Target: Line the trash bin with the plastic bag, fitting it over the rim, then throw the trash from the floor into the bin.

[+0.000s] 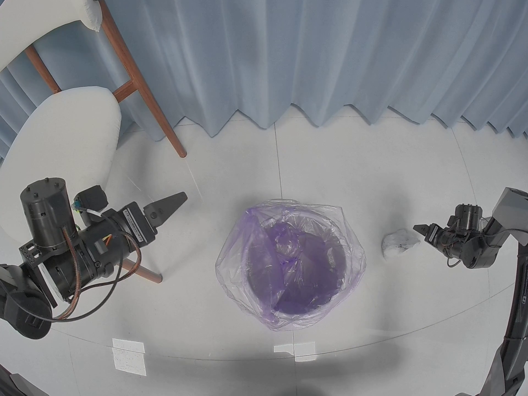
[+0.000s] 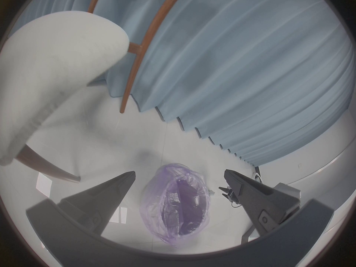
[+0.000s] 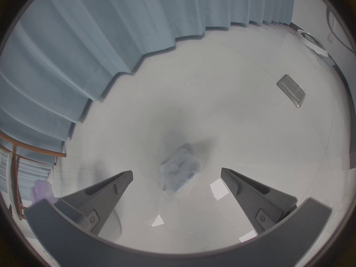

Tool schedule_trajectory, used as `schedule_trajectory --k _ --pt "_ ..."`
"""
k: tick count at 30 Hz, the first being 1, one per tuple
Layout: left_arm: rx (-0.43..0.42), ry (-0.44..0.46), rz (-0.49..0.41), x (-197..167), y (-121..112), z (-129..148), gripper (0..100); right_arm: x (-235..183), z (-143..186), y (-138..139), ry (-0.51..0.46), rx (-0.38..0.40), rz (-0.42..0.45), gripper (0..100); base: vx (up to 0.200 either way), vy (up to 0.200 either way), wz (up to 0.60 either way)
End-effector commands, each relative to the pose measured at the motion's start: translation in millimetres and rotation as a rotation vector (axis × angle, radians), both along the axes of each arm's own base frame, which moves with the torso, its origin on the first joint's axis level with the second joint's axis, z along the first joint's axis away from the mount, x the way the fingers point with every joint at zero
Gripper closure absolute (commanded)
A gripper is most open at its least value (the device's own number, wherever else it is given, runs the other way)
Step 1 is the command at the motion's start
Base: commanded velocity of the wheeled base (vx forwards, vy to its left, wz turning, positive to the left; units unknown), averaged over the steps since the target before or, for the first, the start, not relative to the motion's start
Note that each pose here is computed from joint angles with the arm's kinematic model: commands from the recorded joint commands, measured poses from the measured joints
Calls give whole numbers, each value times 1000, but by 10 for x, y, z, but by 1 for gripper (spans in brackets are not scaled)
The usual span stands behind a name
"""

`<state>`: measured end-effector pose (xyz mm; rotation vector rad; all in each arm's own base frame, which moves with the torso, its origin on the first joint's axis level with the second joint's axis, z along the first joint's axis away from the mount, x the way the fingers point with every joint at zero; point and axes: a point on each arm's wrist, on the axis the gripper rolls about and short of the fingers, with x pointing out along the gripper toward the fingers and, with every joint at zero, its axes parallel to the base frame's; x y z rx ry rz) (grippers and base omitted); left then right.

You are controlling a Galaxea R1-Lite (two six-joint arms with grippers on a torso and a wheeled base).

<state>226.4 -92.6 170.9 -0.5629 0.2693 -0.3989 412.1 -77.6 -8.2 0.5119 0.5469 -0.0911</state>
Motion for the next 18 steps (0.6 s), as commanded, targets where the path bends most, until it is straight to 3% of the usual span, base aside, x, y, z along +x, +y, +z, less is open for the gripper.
schedule_trajectory --k 1,8,18 --pt "-9 -29 40 -56 126 68 0 94 -396 -98 75 -1 -26 0 0 0 0" --pt "-7 -30 42 -68 134 67 0 258 -565 -57 104 4 -11 0 0 0 0" --pt "36 -44 65 -41 200 56 0 608 -546 41 115 2 5 0 0 0 0"
